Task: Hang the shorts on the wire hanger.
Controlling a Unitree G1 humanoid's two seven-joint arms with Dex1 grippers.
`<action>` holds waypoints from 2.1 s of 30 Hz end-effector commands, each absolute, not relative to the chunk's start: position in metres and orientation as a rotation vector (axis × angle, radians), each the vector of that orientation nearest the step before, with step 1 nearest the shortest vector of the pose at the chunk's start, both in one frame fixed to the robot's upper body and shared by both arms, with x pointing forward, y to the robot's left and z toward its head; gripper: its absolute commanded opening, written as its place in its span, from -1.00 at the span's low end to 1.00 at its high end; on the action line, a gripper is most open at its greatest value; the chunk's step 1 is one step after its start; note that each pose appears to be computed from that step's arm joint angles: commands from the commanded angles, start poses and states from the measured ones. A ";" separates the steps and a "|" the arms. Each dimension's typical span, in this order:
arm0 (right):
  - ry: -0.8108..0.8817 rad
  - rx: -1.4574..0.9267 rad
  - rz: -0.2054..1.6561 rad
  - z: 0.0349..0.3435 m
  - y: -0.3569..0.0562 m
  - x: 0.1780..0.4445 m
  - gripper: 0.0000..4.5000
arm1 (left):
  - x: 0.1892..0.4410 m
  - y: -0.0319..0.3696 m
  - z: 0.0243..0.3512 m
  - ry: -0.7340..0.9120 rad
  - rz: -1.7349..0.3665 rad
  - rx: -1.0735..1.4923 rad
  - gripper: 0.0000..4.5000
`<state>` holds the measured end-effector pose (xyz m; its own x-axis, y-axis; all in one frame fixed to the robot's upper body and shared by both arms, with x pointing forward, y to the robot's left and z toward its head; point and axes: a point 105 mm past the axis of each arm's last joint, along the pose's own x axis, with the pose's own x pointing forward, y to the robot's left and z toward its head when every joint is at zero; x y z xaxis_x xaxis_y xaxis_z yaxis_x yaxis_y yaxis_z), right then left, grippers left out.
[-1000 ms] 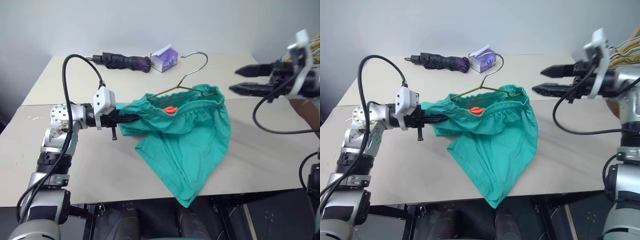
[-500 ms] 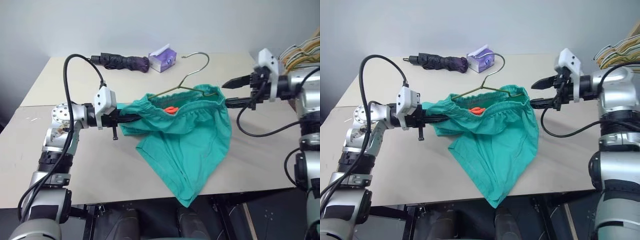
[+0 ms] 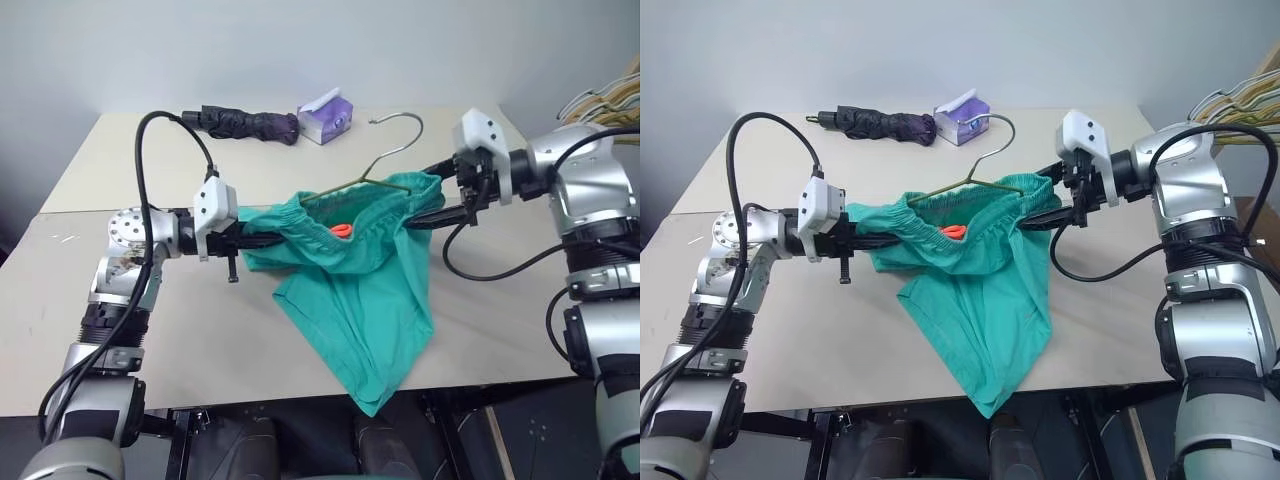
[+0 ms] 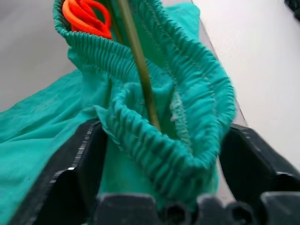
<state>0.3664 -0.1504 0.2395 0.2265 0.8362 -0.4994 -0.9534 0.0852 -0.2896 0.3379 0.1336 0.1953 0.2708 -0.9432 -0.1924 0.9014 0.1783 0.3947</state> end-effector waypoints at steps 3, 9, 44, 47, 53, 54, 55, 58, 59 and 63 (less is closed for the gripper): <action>0.249 -0.658 1.390 0.241 -0.150 0.359 -0.21 | 0.338 0.124 0.213 -0.181 -1.331 0.517 -1.00; 0.253 -0.645 1.392 0.240 -0.153 0.355 -0.99 | 0.339 0.122 0.213 -0.186 -1.338 0.512 -1.00; 0.384 0.041 0.293 0.175 -0.225 0.283 -1.00 | 0.323 0.115 0.303 -0.351 -1.202 0.022 0.98; 0.403 0.051 0.150 0.172 -0.244 0.279 -1.00 | 0.322 0.103 0.307 -0.345 -1.257 0.028 0.98; 0.393 0.082 -0.064 0.178 -0.287 0.275 -1.00 | 0.325 0.084 0.314 -0.360 -1.304 -0.005 0.98; 0.392 0.081 -0.109 0.181 -0.295 0.276 -1.00 | 0.325 0.084 0.315 -0.361 -1.309 -0.009 0.98; 0.394 0.081 -0.146 0.183 -0.303 0.275 -1.00 | 0.324 0.082 0.316 -0.363 -1.314 -0.014 0.98; 0.394 0.122 -0.259 0.188 -0.328 0.276 -1.00 | 0.324 0.077 0.321 -0.373 -1.303 -0.048 0.98; 0.395 0.127 -0.302 0.191 -0.335 0.277 -1.00 | 0.324 0.077 0.323 -0.380 -1.296 -0.055 0.98; 0.389 0.140 -0.458 0.208 -0.361 0.287 -1.00 | 0.327 0.081 0.329 -0.409 -1.266 -0.064 0.98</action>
<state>0.2885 -0.3450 0.1893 0.8430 -0.3119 -0.4382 0.3740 0.9255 0.0607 0.3315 0.0776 0.3106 0.2538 -0.9238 0.2867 0.9460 0.2989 0.1258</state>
